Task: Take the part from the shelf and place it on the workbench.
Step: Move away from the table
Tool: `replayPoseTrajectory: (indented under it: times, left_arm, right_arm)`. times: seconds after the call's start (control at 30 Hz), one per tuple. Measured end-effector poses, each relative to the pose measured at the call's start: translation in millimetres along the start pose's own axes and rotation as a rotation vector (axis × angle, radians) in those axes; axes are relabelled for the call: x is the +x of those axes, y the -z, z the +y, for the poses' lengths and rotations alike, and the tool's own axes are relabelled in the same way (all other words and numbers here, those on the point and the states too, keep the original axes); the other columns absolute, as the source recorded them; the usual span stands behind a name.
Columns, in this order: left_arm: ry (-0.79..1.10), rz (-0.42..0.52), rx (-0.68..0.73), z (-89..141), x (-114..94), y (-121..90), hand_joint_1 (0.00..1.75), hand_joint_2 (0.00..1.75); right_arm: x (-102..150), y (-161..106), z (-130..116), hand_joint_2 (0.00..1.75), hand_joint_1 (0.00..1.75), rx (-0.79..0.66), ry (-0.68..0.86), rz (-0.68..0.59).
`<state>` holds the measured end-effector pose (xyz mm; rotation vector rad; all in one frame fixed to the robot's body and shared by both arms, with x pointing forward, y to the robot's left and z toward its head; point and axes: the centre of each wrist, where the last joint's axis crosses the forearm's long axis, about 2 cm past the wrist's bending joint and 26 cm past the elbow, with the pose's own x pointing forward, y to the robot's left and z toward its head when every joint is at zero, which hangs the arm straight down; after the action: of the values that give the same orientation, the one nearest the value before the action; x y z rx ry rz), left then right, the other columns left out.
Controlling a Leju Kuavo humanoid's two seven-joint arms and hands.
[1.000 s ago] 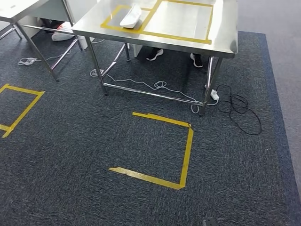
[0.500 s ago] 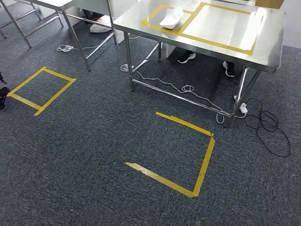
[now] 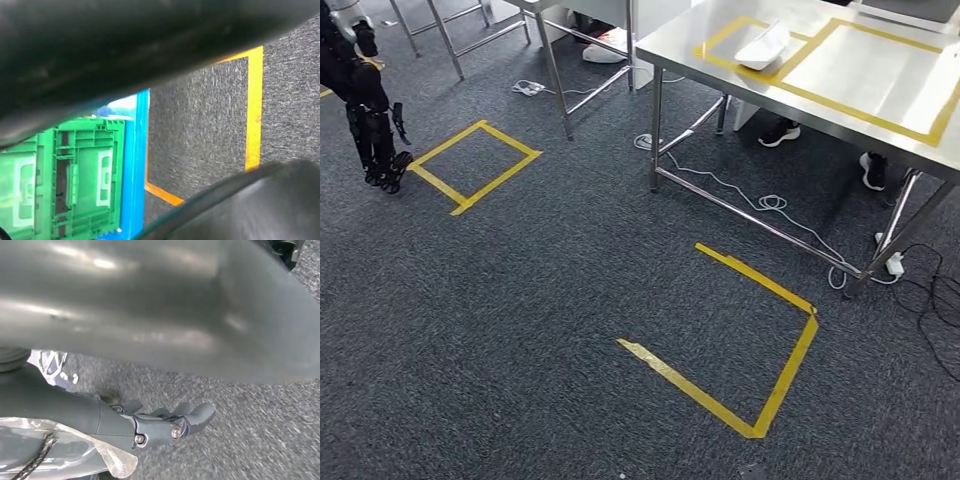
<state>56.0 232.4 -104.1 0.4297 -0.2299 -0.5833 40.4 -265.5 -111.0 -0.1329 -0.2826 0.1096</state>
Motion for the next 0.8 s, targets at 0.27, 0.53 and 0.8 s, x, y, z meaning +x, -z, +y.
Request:
replayPoseTrajectory:
  times: [0.27, 0.53, 0.8]
  left_arm:
    - [-0.005, 0.005, -0.003, -0.7, -0.4, -0.3, 0.0, 0.0]
    - [-0.014, 0.007, -0.015, -2.4, 1.2, -1.3, 0.0, 0.0]
    - [-0.029, 0.01, -0.012, -1.4, 1.0, -0.7, 0.0, 0.0]
  right_arm:
    - [0.1, 0.0, 0.4, 0.0, 0.0, 0.004, -0.022, -0.004]
    - [0.5, 0.4, -2.0, 0.0, 0.0, 0.0, -0.025, -0.005]
    - [-0.8, -0.1, -0.3, 0.0, 0.0, 0.002, -0.028, -0.006]
